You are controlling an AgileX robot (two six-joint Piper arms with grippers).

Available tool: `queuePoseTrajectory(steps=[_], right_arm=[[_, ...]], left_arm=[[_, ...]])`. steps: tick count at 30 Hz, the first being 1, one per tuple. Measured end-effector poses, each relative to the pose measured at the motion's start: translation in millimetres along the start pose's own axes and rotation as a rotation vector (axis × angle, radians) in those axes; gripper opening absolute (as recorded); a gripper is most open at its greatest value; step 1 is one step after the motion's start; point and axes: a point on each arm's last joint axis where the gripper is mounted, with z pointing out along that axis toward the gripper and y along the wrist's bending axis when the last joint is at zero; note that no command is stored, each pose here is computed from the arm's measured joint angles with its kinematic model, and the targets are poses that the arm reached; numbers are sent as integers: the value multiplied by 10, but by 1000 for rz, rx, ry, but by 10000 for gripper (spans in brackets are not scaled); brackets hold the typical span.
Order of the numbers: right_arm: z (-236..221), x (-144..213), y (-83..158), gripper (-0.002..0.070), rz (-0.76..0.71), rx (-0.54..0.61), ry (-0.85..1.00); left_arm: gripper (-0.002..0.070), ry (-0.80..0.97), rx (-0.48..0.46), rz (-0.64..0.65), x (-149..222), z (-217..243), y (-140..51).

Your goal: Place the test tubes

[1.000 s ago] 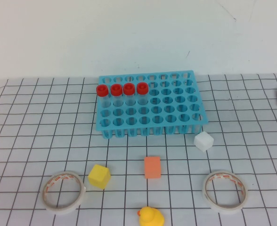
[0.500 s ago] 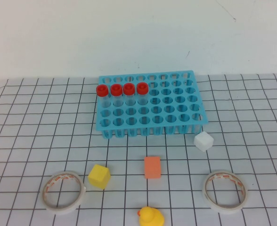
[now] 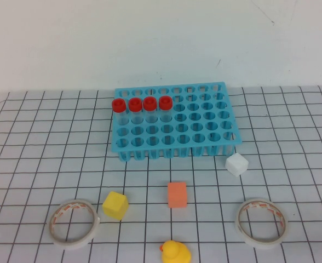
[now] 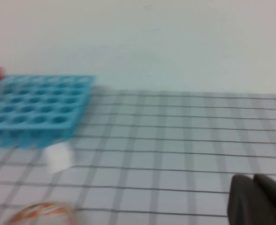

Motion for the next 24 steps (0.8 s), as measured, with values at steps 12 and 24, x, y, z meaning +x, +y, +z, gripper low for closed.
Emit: queuePoseTrajectory(steps=[12, 24], right_arm=[[-40, 354, -89, -1, 62, 161, 53], [-51, 442, -78, -1, 205, 127, 145]], left_arm=[[-2, 0, 0, -5, 0, 0, 0], [-2, 0, 0, -4, 0, 0, 0]])
